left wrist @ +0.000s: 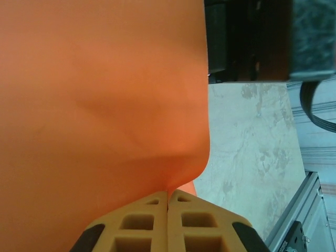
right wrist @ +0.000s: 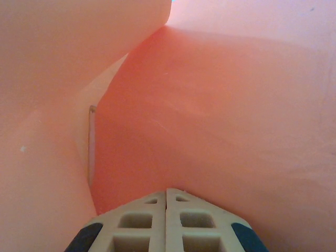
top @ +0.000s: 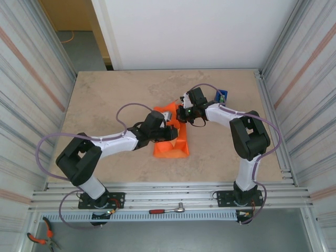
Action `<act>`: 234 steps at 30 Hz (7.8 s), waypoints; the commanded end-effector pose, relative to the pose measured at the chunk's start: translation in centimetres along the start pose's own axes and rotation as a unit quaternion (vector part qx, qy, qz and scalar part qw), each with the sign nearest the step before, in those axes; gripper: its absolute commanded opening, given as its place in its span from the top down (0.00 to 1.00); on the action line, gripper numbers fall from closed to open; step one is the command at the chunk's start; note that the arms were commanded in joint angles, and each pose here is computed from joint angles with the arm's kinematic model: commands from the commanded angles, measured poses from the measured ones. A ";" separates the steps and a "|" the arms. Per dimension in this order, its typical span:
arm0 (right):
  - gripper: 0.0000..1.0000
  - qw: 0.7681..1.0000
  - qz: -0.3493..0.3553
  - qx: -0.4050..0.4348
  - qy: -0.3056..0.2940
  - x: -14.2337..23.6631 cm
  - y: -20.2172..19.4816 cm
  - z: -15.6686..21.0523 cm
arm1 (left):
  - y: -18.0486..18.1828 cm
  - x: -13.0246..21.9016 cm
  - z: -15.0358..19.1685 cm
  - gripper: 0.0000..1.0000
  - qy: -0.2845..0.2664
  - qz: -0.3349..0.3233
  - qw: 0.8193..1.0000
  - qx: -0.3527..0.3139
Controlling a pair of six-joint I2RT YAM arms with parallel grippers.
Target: Wrap the gift box in paper
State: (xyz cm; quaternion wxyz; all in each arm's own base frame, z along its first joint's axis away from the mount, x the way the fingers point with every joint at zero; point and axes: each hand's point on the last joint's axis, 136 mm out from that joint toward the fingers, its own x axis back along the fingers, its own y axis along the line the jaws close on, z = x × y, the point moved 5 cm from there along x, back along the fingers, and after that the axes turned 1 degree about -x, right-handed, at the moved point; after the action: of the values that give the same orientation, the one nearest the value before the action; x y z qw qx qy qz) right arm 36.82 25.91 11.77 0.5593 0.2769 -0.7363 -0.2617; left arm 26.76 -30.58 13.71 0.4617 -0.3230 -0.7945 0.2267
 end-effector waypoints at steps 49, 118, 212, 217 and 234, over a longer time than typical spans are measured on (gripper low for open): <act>0.29 0.990 0.093 -0.108 0.007 1.2 -4.9 2.7 | -0.6 0.6 -0.4 0.86 0.017 0.031 0.999 0.001; 1.00 0.994 0.016 -0.106 -0.009 2.2 -3.2 2.2 | 6.7 2.7 -4.3 0.27 0.041 -0.048 0.998 0.027; 0.68 0.994 0.010 -0.096 -0.056 6.9 -2.1 -0.5 | 12.4 1.7 -1.9 0.19 0.093 -0.137 0.986 -0.004; 0.92 0.994 0.013 -0.101 -0.048 5.8 -2.8 -0.3 | 12.4 1.5 -2.0 0.20 0.094 -0.135 0.986 -0.005; 1.00 0.995 0.014 -0.093 -0.027 3.8 -2.5 -0.2 | 12.3 1.4 -1.9 0.20 0.098 -0.129 0.987 -0.006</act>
State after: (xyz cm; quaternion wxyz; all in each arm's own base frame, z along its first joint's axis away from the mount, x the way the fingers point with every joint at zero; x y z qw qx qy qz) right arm 36.02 20.63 12.48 0.5664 0.1903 -0.7291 -0.3339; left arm 32.87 -21.97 9.99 0.5207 -0.2738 -0.7926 0.1601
